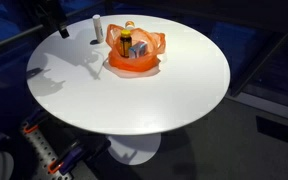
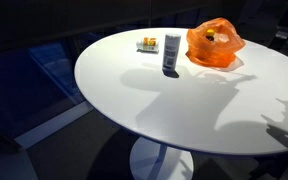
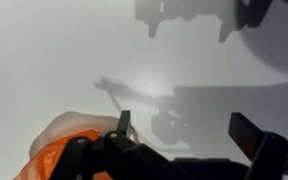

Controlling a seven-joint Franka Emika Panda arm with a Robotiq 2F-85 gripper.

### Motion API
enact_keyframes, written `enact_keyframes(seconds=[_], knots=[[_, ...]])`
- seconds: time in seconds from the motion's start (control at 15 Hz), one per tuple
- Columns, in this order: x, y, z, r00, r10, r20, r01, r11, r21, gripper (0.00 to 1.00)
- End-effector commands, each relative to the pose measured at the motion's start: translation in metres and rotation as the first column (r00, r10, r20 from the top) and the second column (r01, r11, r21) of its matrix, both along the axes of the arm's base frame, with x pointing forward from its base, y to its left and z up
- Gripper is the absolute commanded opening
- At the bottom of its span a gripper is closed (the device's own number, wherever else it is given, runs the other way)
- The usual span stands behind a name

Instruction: Put the two white bottles in the plastic

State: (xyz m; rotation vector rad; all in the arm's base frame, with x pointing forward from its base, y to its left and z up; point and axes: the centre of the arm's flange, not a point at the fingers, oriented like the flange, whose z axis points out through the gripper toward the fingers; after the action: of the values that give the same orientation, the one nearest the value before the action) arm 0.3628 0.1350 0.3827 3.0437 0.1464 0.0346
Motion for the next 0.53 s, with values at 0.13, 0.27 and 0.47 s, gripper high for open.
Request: enact_keyframes(seconds=[0.13, 0.27, 0.47], knots=[[0.006, 0.000, 0.002, 1.000, -0.002, -0.003, 0.002, 1.000, 0.005, 1.00], [0.013, 0.001, 0.004, 1.000, -0.006, 0.000, 0.006, 1.000, 0.005, 1.00], [0.025, 0.002, 0.007, 1.000, -0.011, 0.008, 0.011, 1.000, 0.002, 1.00]])
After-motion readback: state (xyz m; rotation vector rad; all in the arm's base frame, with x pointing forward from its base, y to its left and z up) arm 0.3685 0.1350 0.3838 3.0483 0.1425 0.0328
